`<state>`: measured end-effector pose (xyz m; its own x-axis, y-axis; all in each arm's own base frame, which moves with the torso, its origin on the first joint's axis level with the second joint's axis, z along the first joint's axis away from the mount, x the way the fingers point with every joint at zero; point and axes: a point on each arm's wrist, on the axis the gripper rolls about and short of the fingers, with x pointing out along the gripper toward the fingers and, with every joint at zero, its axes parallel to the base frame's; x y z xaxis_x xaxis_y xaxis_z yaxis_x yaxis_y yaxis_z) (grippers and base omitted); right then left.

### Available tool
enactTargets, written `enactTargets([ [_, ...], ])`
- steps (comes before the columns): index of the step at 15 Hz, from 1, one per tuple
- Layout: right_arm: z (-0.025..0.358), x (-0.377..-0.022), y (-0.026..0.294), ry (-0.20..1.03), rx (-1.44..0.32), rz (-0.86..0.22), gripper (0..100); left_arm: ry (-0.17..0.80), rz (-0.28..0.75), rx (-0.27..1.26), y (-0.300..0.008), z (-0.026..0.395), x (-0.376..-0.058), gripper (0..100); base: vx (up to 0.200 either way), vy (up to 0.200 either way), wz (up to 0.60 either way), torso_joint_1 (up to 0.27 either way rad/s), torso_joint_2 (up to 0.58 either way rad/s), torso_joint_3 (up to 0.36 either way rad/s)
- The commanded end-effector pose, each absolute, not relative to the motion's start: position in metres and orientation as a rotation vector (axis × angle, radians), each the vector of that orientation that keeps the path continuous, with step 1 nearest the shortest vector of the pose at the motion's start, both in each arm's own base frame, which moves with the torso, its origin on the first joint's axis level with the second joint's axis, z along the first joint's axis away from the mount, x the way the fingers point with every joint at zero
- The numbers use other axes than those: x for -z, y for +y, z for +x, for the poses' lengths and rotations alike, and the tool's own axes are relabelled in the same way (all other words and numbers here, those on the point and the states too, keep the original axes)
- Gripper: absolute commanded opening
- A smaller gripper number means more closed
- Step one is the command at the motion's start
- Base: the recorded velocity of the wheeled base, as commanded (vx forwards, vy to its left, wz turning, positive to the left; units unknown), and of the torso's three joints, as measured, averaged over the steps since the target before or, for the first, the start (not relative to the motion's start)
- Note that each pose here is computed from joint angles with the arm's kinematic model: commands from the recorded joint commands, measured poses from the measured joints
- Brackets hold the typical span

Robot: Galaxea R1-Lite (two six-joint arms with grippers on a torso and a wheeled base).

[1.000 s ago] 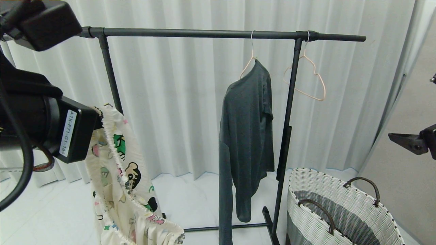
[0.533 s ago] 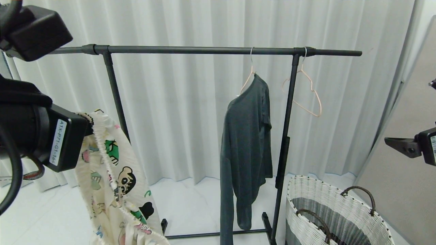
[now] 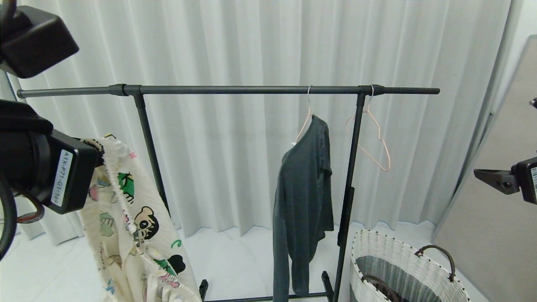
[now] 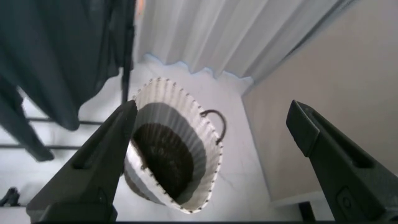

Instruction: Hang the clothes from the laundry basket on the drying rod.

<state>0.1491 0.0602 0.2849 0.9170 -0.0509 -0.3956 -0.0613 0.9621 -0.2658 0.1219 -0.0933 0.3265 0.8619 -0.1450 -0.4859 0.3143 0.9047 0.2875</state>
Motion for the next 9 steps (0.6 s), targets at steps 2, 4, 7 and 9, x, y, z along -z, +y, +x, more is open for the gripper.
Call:
enactTargets([
  [2, 0.15, -0.285, 0.061, 0.413, -0.006, -0.28, 100, 0.47, 0.368, 0.245, -0.093, 0.122, -0.328, 0, 0.0, 0.0, 0.0, 0.256, -0.51, -0.251],
  [4, 0.15, -0.284, 0.061, 0.413, -0.006, -0.279, 100, 0.466, 0.366, 0.245, -0.092, 0.12, -0.328, 0, 0.0, 0.0, 0.0, 0.261, -0.5, -0.259],
  [7, 0.153, -0.272, 0.062, 0.407, -0.005, -0.265, 100, 0.472, 0.372, 0.233, -0.092, 0.121, -0.326, 0, 0.0, 0.0, 0.0, 0.167, -0.34, -0.17],
  [9, 0.154, -0.266, 0.063, 0.409, -0.005, -0.266, 100, 0.478, 0.377, 0.233, -0.092, 0.121, -0.324, 0, 0.0, 0.0, 0.0, 0.039, -0.08, -0.039],
])
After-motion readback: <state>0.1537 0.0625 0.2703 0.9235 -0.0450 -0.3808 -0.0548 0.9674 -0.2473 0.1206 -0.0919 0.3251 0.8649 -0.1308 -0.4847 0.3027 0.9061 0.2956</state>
